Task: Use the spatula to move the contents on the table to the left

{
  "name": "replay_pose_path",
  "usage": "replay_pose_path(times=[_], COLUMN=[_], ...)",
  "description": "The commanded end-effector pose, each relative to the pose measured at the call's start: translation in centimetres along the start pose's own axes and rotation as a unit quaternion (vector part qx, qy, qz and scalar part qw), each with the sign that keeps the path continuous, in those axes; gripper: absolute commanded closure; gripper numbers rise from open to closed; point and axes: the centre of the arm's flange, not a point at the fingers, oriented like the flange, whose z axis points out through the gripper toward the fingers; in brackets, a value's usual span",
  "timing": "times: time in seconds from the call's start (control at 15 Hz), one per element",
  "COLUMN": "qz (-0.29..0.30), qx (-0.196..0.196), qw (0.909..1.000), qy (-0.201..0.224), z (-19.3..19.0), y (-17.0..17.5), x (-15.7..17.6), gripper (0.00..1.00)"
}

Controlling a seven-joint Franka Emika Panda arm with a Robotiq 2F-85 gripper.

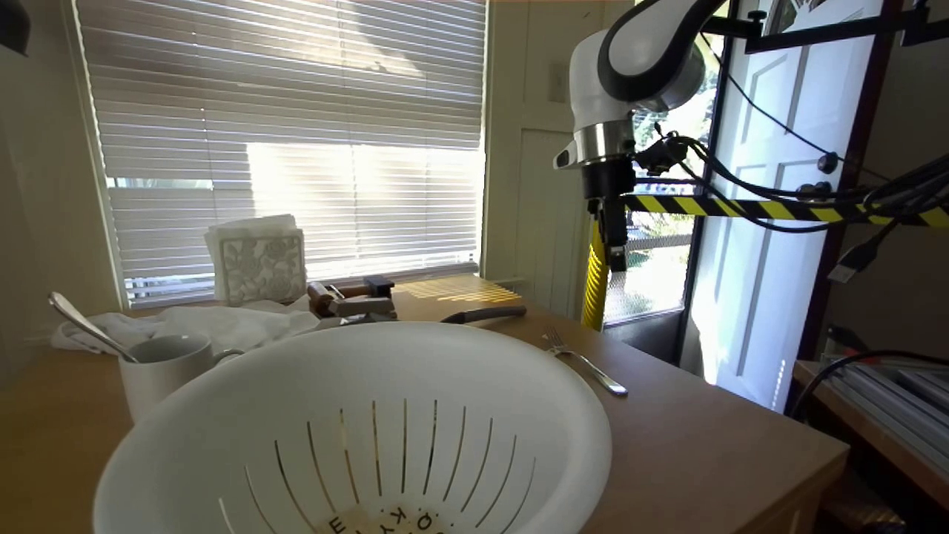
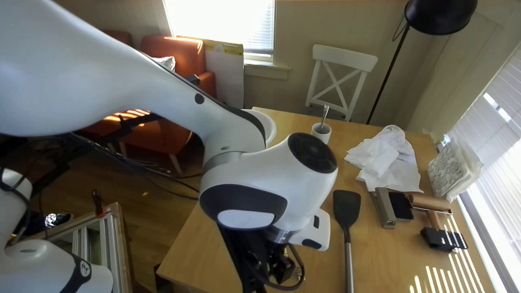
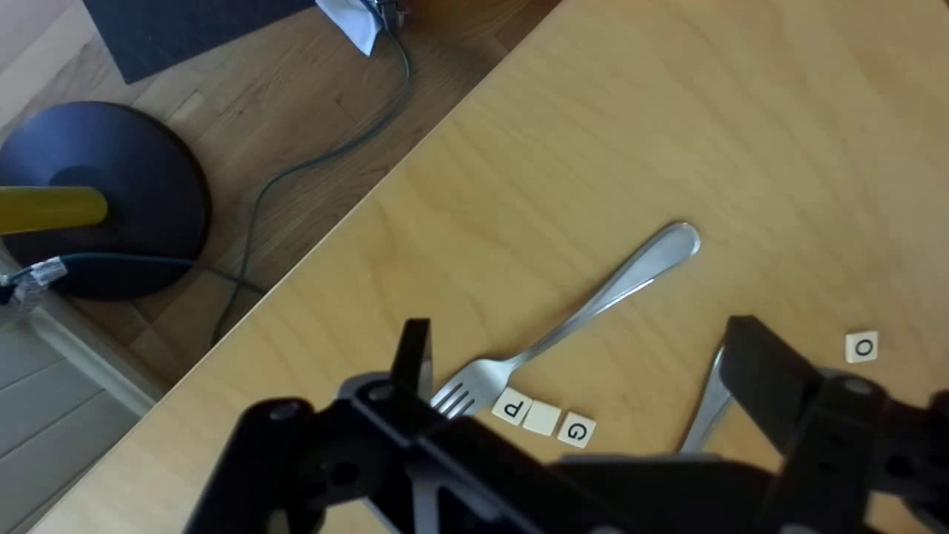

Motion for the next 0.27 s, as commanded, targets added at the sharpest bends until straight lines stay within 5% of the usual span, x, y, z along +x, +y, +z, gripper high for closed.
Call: replay_pose_path(times=[0.0,0.2], qz=[0.000,-0.002], qx=[0.000,-0.003], qw=[1.0000,1.0000], qy=[0.001,0.003], z=[-0.13,-0.24], y=[0.04,0.04], x=[-0.03,0.67], gripper=[0.00,0.00])
